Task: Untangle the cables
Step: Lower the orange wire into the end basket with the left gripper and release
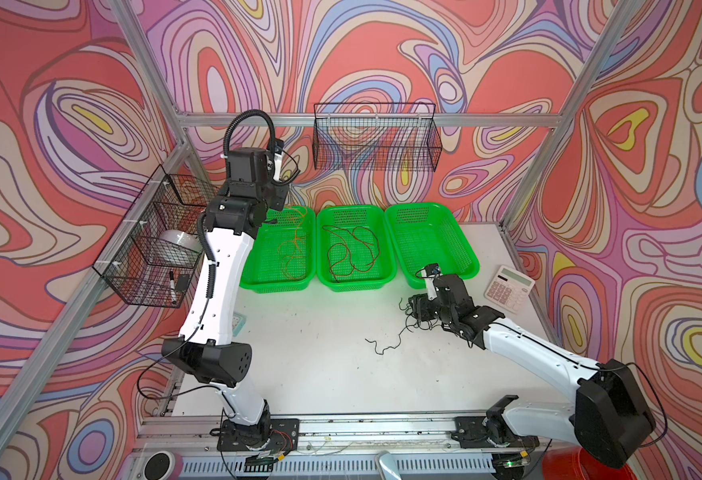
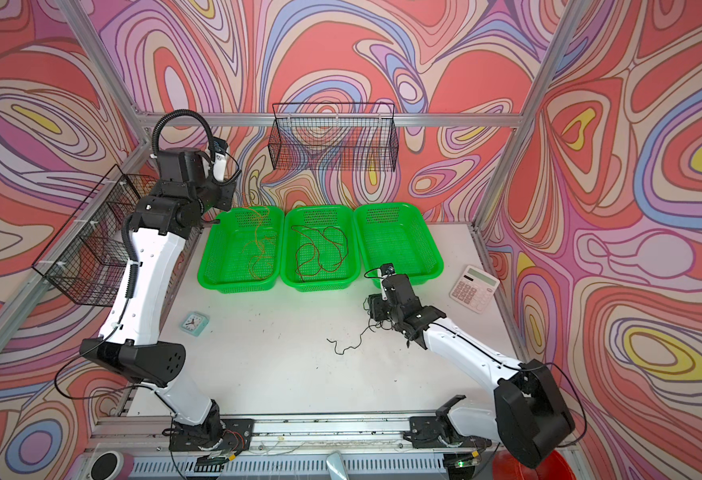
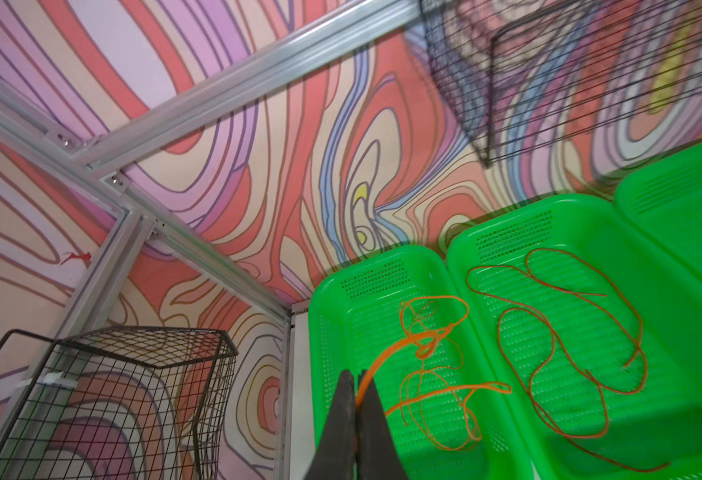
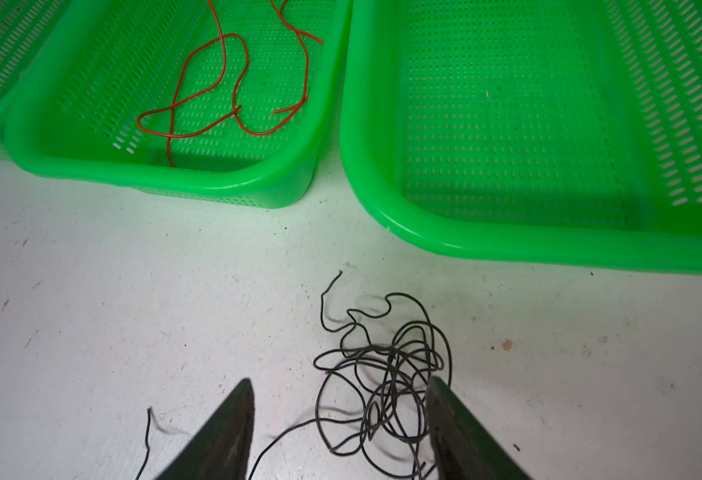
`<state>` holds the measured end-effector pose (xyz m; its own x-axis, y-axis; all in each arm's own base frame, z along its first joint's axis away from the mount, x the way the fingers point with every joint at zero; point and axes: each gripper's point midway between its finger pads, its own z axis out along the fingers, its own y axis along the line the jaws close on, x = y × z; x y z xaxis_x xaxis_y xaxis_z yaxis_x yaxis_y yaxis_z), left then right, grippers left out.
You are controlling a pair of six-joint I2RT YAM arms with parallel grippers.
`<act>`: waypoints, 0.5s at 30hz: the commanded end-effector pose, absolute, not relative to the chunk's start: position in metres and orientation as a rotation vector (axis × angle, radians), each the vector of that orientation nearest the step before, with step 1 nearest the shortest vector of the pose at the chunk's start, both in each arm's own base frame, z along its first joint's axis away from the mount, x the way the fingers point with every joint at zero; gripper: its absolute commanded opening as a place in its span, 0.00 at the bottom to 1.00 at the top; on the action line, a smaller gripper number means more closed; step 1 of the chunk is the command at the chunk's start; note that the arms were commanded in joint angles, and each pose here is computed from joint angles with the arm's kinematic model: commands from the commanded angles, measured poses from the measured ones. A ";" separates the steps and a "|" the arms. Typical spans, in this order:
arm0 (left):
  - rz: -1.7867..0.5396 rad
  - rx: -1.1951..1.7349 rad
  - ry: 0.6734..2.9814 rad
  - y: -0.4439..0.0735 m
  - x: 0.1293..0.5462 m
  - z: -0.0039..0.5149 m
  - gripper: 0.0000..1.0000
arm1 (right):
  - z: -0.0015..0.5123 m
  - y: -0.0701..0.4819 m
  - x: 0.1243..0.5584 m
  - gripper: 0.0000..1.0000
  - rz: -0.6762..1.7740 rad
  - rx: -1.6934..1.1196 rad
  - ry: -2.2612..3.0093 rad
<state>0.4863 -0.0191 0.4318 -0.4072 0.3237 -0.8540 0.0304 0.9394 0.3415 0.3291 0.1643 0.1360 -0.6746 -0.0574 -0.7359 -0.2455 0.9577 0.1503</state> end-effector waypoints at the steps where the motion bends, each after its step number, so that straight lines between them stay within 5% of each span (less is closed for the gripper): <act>1: 0.325 0.228 2.042 -0.001 0.510 0.391 0.00 | 0.139 0.157 0.330 0.67 0.271 -0.147 2.316; 12: 0.147 0.073 2.323 0.014 0.523 0.226 0.03 | 0.102 0.121 0.329 0.68 0.025 0.065 2.456; 15: 0.112 0.075 2.359 0.009 0.519 0.211 0.45 | 0.087 0.122 0.330 0.67 -0.001 0.073 2.503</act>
